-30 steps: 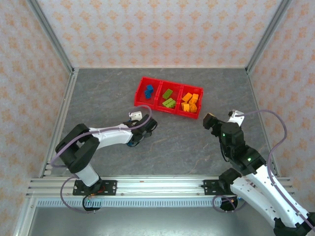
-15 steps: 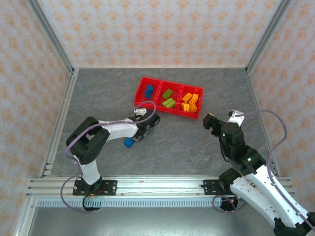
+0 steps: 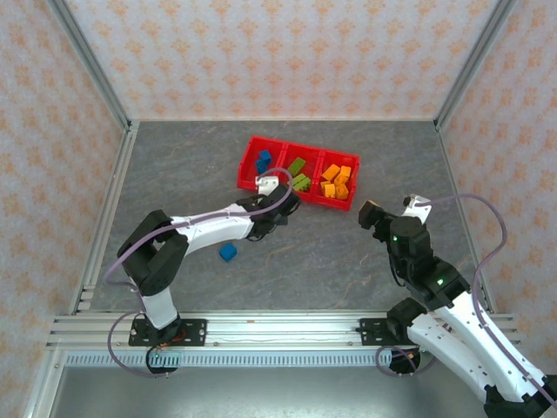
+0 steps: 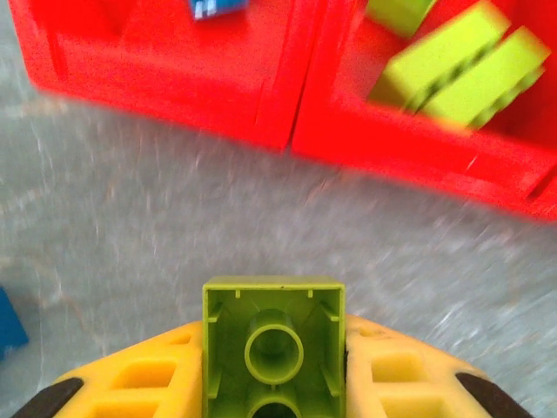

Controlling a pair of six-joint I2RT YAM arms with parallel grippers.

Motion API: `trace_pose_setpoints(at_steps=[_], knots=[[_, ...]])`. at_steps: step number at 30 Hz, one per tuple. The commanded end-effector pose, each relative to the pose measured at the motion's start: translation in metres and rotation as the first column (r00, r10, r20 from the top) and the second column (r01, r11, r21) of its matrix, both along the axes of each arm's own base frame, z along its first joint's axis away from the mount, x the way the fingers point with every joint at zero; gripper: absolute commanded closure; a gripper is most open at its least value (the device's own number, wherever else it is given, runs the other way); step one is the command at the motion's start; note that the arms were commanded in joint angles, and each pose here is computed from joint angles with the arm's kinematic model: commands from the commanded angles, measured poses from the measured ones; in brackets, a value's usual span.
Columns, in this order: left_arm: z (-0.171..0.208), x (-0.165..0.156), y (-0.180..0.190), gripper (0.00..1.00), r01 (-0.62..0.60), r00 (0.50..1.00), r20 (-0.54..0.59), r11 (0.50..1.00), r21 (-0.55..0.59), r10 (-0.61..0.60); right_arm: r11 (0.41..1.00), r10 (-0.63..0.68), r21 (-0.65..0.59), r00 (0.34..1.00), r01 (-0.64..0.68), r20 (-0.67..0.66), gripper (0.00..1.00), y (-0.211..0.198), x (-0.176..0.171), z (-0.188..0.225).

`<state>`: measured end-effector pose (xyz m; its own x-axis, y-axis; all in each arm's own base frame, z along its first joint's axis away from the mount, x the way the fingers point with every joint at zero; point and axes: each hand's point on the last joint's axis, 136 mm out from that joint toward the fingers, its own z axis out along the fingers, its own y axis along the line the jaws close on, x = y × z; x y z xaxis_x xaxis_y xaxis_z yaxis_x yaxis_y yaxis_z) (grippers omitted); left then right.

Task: Sort the legos into containers by color
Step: Pick up the lego from the center of the table, then place the lego in the container.

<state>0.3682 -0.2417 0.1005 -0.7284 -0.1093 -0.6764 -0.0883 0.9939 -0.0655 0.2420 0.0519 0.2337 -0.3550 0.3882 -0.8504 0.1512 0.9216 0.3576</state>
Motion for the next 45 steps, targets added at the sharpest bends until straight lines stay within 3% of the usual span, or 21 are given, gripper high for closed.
trace_pose_setpoints(at_steps=[1, 5, 13, 29, 32, 38, 41, 43, 45], knots=[[0.039, 0.027, 0.001, 0.71, 0.022, 0.997, 0.071, 0.993, 0.117, -0.030, 1.000, -0.018, -0.011, 1.000, 0.018, 0.011, 0.00, -0.003, 0.001, 0.001], [0.065, 0.064, -0.013, 0.71, 0.050, 0.991, 0.111, 0.986, 0.157, -0.068, 1.000, -0.021, -0.010, 1.000, 0.021, 0.012, 0.00, -0.003, 0.000, 0.002], [0.052, 0.129, -0.026, 0.70, 0.073, 0.991, 0.100, 0.985, 0.158, -0.090, 1.000, -0.027, -0.010, 1.000, 0.027, 0.015, 0.01, -0.005, -0.001, 0.003], [0.028, 0.165, -0.063, 0.68, 0.163, 0.982, 0.086, 0.985, 0.061, -0.168, 1.000, -0.022, -0.009, 1.000, 0.023, 0.022, 0.00, -0.004, -0.001, 0.004], [0.024, 0.167, -0.067, 0.61, 0.174, 0.981, 0.079, 0.983, 0.049, -0.178, 1.000, -0.022, -0.007, 0.999, 0.022, 0.023, 0.00, -0.004, -0.001, 0.004], [0.033, 0.168, -0.067, 0.27, 0.172, 0.980, 0.097, 0.984, 0.047, -0.176, 1.000, -0.025, -0.008, 0.999, 0.026, 0.023, 0.00, -0.005, -0.001, 0.004], [0.052, 0.167, -0.066, 0.15, 0.165, 0.977, 0.133, 0.986, 0.029, -0.168, 1.000, -0.029, -0.009, 0.999, 0.029, 0.024, 0.00, -0.005, -0.001, 0.004], [0.068, 0.164, -0.066, 0.01, 0.171, 0.971, 0.167, 0.985, 0.003, -0.169, 1.000, -0.030, -0.008, 0.999, 0.030, 0.026, 0.00, -0.005, -0.001, 0.005], [0.085, 0.160, -0.065, 0.01, 0.177, 0.965, 0.201, 0.984, -0.021, -0.169, 0.999, -0.031, -0.009, 0.999, 0.031, 0.027, 0.00, -0.006, 0.000, 0.005]])
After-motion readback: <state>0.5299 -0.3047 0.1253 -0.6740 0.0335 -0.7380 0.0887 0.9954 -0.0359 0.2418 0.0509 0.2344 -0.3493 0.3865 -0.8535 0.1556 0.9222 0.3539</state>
